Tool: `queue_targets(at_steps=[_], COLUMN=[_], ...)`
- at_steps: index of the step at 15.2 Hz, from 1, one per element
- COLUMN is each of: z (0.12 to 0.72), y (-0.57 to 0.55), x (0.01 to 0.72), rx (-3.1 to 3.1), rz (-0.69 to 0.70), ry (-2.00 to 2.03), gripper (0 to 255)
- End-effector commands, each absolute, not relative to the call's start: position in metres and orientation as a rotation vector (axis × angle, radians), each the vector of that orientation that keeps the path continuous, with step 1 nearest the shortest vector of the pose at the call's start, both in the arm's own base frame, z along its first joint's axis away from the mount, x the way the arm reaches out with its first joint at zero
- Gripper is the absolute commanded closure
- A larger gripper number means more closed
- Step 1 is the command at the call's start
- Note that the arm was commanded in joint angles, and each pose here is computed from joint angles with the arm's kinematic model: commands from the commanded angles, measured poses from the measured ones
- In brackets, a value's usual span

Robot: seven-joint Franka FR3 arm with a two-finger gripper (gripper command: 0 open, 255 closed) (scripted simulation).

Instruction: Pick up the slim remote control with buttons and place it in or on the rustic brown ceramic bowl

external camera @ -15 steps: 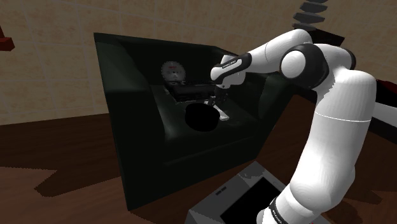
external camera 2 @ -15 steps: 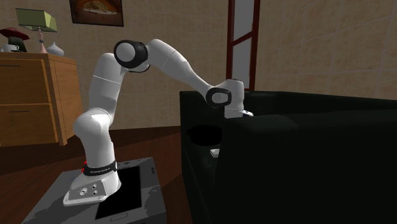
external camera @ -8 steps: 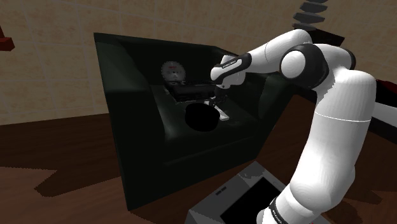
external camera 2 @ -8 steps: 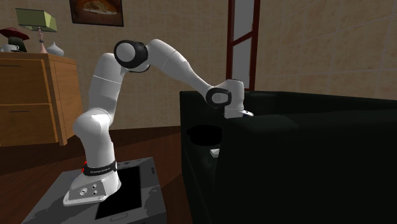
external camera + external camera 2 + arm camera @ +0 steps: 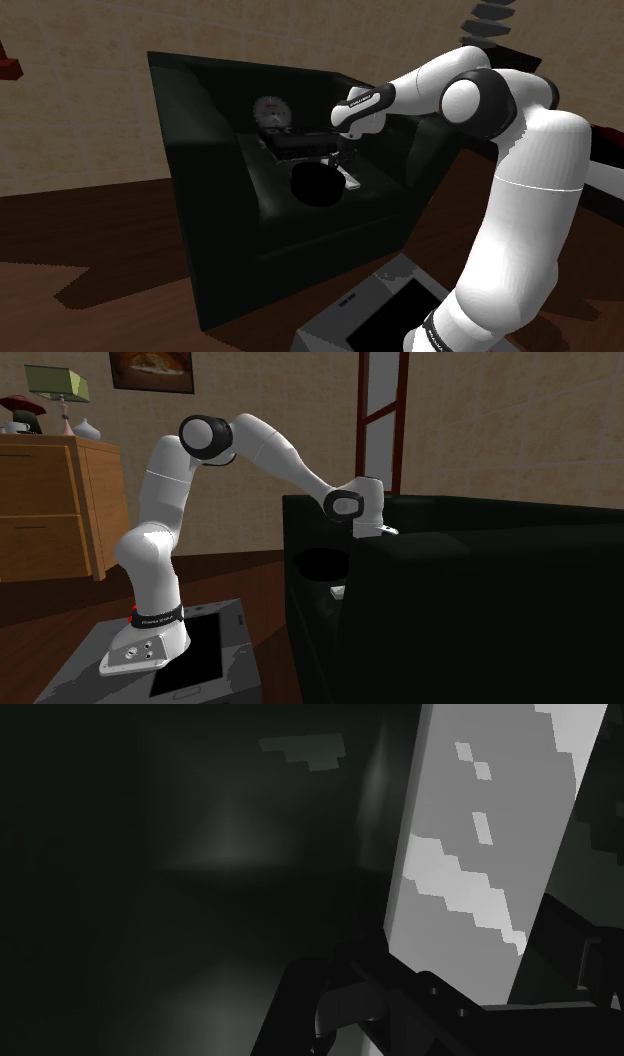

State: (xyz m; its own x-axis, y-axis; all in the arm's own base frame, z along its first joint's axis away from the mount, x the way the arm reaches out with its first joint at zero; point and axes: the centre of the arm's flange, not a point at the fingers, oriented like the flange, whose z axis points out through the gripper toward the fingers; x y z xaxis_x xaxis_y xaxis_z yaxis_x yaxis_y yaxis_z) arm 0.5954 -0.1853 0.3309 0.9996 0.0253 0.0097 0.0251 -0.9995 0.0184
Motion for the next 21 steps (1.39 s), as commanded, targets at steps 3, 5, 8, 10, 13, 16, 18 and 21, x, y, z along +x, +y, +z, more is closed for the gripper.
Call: queue_targets(at_steps=[3, 5, 8, 10, 13, 16, 18, 21], z=[0.341, 0.352, 0.368, 0.378, 0.394, 0.41, 0.42, 0.436], y=[-0.185, -0.185, -0.185, -0.185, -0.185, -0.185, -0.185, -0.185], x=[0.595, 0.595, 0.595, 0.595, 0.595, 0.595, 0.595, 0.595], rx=[3.123, 3.123, 3.123, 3.123, 3.123, 3.123, 3.123, 3.123], rz=[0.014, 0.014, 0.014, 0.014, 0.014, 0.014, 0.014, 0.014], ry=[0.04, 0.04, 0.04, 0.04, 0.04, 0.04, 0.04, 0.04], gripper=[255, 255, 255, 255, 255, 255, 255, 255])
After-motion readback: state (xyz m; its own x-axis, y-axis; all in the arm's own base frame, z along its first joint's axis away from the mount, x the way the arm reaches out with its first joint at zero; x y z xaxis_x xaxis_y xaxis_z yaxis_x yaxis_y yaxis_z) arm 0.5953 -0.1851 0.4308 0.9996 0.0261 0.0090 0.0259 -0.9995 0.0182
